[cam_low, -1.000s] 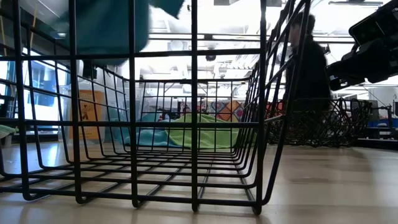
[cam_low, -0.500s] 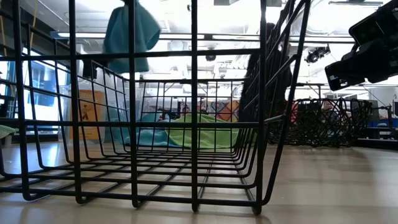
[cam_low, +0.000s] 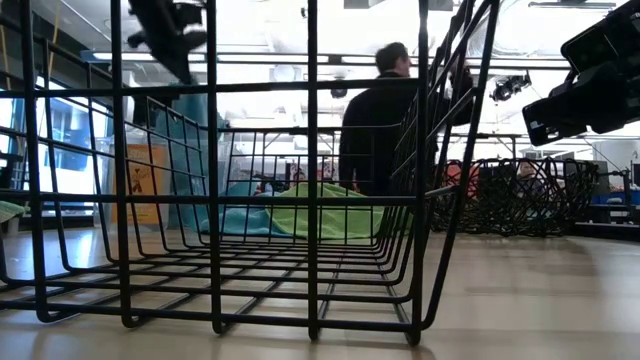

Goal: Sort microfiber towel by color & place in baskets
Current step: Put the blue microfiber towel into the transparent bin

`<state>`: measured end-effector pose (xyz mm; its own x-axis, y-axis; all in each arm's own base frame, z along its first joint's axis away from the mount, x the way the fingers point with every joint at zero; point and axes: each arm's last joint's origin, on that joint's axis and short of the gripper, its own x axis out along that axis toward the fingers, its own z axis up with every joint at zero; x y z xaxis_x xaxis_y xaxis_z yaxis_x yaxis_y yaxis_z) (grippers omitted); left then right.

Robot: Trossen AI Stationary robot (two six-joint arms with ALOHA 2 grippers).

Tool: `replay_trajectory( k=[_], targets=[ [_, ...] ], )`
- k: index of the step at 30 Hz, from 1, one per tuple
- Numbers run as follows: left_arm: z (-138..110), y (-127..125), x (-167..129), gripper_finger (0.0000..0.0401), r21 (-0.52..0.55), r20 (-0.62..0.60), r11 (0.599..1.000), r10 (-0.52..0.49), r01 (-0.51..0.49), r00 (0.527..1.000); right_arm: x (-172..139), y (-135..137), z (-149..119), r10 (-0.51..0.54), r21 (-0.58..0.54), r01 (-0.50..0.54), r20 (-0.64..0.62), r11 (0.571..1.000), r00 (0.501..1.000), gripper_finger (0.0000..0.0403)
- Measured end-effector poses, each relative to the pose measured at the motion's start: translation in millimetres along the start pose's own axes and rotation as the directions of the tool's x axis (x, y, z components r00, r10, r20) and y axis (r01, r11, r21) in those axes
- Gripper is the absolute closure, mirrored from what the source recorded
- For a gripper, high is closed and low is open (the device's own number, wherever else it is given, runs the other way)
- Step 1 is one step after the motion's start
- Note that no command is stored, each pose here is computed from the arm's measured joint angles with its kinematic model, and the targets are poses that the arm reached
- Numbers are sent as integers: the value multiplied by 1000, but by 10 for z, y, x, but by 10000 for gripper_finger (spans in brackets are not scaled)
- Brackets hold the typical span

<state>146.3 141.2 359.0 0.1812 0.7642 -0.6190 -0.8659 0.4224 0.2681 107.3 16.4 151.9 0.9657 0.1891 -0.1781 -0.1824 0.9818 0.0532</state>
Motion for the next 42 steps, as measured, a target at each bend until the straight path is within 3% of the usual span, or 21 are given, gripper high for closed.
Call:
replay_trajectory(
  k=[4,9,14,17,22,26,30,42],
  targets=[
    [-84,-48,106,401,-140,-23,990,7,-10,1000,0,0,1,0,0,0,1,1000,1000,402],
    [-97,-86,176,401,-310,-60,951,-8,-11,998,0,0,0,0,0,0,0,1000,1000,402],
    [0,-59,293,401,-408,-150,913,-65,-2,986,0,0,1,0,0,0,0,1000,1000,402],
    [69,-36,434,401,-411,-254,912,-99,-15,962,0,0,1,0,0,0,0,1000,1000,402],
    [91,-34,747,401,-431,-426,902,-202,-1,882,0,0,0,0,0,0,0,1000,1000,402],
    [62,-27,960,401,-460,-488,886,-201,-55,849,0,0,0,0,0,0,0,1000,1000,402],
    [2,-19,1166,401,-500,-555,864,-265,-62,789,0,0,1,0,0,0,0,1000,1000,402],
    [-273,-114,1485,401,-441,-709,886,-247,-142,660,0,0,0,0,0,0,0,1000,1000,402]
  ],
)
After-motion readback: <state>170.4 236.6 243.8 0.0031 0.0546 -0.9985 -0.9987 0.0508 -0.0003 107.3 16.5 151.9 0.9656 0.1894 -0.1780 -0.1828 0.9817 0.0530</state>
